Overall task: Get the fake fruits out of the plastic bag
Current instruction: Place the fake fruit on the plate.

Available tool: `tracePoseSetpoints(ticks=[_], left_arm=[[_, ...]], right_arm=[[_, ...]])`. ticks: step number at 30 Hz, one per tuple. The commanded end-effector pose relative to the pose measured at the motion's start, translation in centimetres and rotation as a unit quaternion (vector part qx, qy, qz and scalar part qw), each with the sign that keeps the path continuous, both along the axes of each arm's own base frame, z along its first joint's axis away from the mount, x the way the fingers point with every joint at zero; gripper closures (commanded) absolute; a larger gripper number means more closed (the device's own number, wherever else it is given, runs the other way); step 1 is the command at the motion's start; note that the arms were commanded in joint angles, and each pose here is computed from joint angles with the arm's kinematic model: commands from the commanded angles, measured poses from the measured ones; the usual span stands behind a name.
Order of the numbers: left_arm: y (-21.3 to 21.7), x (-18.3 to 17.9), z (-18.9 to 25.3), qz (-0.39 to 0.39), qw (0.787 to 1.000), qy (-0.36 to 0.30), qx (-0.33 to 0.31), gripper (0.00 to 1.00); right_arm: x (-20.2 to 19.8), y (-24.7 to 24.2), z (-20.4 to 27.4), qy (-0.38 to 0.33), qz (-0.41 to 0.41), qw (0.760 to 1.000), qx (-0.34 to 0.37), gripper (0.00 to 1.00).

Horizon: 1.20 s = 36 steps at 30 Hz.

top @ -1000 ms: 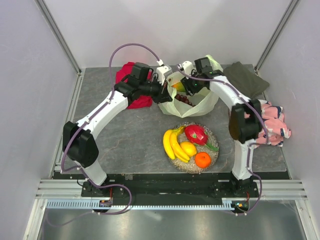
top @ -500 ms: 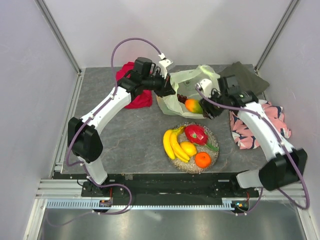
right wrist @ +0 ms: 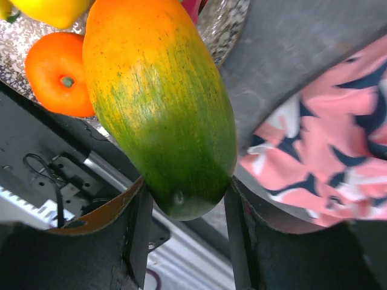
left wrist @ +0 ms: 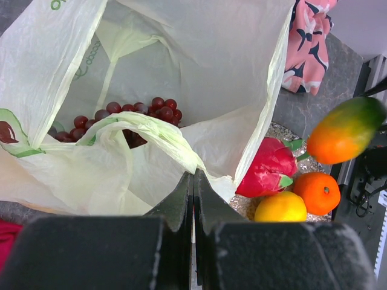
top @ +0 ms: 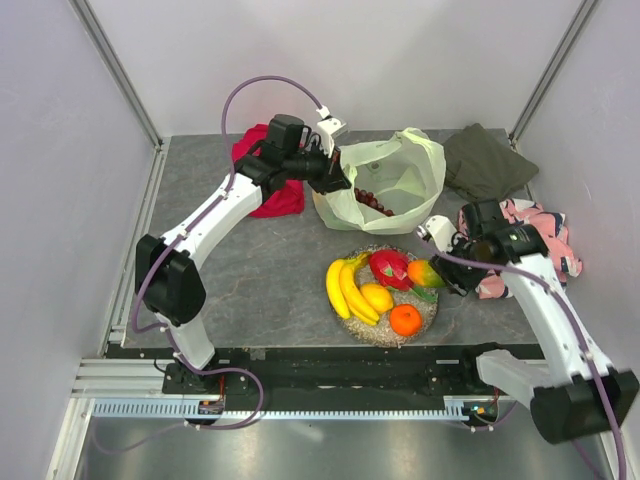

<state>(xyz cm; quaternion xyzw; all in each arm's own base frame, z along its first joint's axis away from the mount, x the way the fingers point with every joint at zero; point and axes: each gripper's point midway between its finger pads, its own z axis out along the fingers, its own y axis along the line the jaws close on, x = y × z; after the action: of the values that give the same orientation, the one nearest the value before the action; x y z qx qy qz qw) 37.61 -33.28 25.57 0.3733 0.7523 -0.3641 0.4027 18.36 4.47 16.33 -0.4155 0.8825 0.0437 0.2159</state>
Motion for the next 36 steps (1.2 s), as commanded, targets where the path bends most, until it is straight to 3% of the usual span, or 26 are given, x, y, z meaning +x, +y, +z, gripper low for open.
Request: tracePoseSetpoints(ticks=[1, 3, 9, 17, 24, 25, 33, 36], left_arm=[[0.3, -0.1, 3.3, 0.009, 0.999, -0.033, -0.023, 0.98], [0.4, -0.3, 3.3, 0.008, 0.999, -0.032, -0.023, 0.99], [0.3, -0.8, 3.4, 0.0, 0.999, -0.027, -0.029, 0.98], [0.3, -0.7, 2.9, 0.003, 0.999, -0.028, -0.021, 0.98], [0.0, -0.6, 2.7, -0.002, 0.999, -0.027, -0.02, 0.98], [0.0, -0.5, 2.6, -0.002, 0.999, -0.026, -0.019, 0.98], [-0.3, -0.3, 2.5, -0.004, 0.999, -0.028, -0.018, 0.98], [-0.3, -0.3, 2.3, -0.005, 0.999, -0.027, -0.017, 0.98]], right_arm=[[1.2, 0.4, -2.0, 0.064, -0.078, 0.995, 0.028, 0.66], [2.5, 0.1, -2.0, 0.075, -0.14, 0.985, 0.066, 0.66], [3.1, -1.5, -4.3, 0.153, -0.185, 0.967, 0.091, 0.66], [4.0, 0.6, -6.8, 0.236, -0.139, 0.954, 0.122, 0.62], [0.7, 3.7, -8.0, 0.384, -0.051, 0.911, 0.146, 0.28], [0.3, 3.7, -8.0, 0.395, -0.051, 0.906, 0.145, 0.02], [3.1, 1.6, -6.3, 0.364, -0.082, 0.914, 0.162, 0.02], [4.5, -0.8, -4.7, 0.317, -0.097, 0.931, 0.15, 0.02]])
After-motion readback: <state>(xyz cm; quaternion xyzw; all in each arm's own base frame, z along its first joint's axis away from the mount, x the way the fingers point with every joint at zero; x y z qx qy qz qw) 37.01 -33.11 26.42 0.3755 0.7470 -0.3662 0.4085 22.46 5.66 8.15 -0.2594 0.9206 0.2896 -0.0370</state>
